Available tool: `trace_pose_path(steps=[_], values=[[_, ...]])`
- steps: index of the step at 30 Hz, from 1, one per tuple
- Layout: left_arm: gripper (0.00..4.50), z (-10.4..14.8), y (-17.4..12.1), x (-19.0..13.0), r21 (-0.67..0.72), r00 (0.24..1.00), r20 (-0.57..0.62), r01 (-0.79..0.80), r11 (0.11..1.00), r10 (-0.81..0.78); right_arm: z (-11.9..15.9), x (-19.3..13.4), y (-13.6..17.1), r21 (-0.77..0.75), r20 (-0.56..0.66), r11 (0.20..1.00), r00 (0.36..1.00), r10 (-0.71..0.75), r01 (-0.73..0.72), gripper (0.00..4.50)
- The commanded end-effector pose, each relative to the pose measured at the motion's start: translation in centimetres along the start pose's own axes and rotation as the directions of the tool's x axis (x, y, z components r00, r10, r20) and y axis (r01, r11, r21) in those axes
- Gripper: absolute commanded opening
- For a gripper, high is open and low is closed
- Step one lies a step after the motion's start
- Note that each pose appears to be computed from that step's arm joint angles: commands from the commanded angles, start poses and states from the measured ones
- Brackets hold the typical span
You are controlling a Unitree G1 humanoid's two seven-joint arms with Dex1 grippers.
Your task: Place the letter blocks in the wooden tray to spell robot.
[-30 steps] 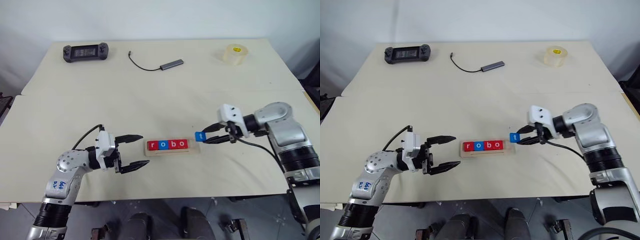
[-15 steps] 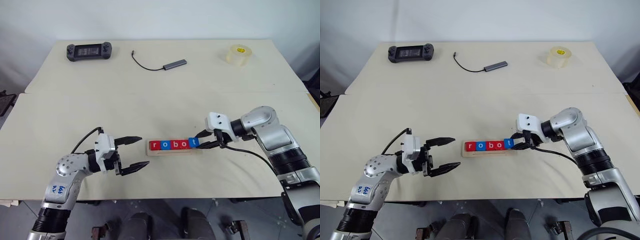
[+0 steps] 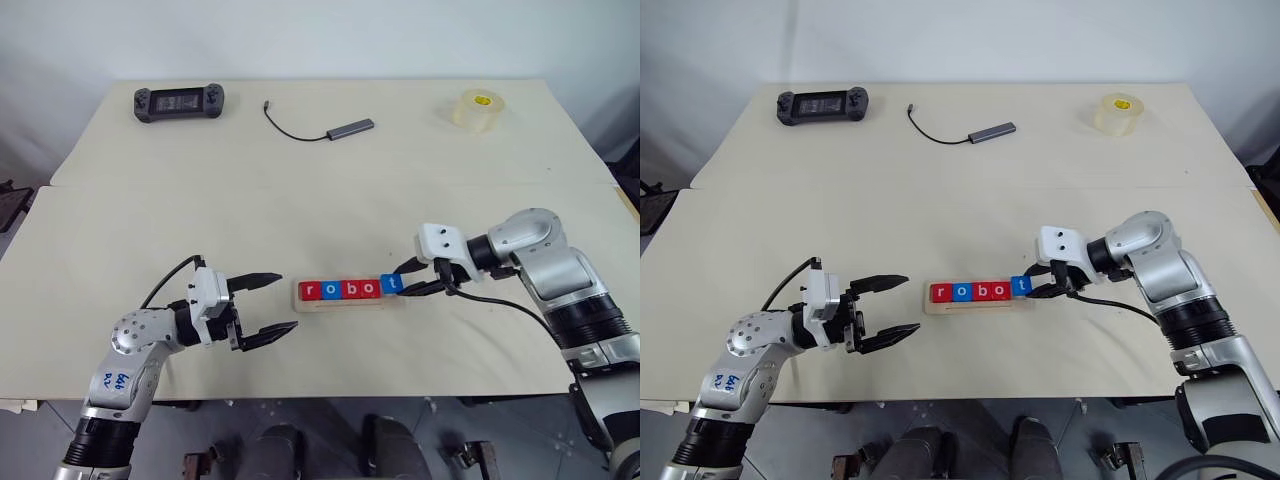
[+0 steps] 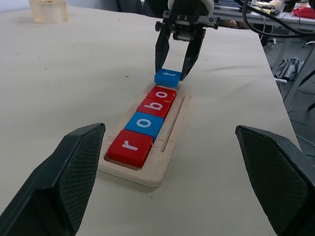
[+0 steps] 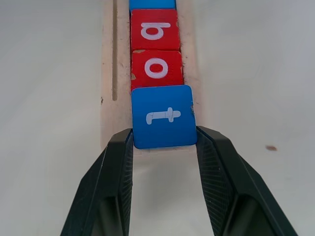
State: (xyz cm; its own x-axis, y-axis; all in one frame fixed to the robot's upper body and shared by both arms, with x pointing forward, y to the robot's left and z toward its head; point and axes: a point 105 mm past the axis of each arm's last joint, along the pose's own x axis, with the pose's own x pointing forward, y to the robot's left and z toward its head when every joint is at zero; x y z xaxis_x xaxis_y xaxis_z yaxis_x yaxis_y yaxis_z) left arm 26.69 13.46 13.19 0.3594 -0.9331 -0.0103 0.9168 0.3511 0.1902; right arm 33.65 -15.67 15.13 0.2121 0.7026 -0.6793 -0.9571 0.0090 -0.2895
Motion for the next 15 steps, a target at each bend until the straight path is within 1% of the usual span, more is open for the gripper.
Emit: trace_pose_path(steps=[1, 9, 15], values=[[4.5, 0.9, 0.1, 0.1, 0.042, 1.0, 0.026, 0.003, 0.999, -0.004, 0.1, -0.9, -0.3, -0.026, -0.008, 0.999, 1.0, -0.03, 0.03, 1.46], [4.5, 1.0, 0.2, 0.2, 0.045, 1.0, 0.03, 0.007, 0.999, -0.008, 0.9, 0.2, 0.1, -0.034, 0.011, 0.999, 1.0, -0.007, 0.007, 1.46], [4.5, 1.0, 0.2, 0.1, 0.046, 1.0, 0.027, 0.002, 0.999, -0.003, 0.6, 0.5, 0.5, -0.021, -0.019, 1.0, 1.0, 0.02, -0.02, 1.46]])
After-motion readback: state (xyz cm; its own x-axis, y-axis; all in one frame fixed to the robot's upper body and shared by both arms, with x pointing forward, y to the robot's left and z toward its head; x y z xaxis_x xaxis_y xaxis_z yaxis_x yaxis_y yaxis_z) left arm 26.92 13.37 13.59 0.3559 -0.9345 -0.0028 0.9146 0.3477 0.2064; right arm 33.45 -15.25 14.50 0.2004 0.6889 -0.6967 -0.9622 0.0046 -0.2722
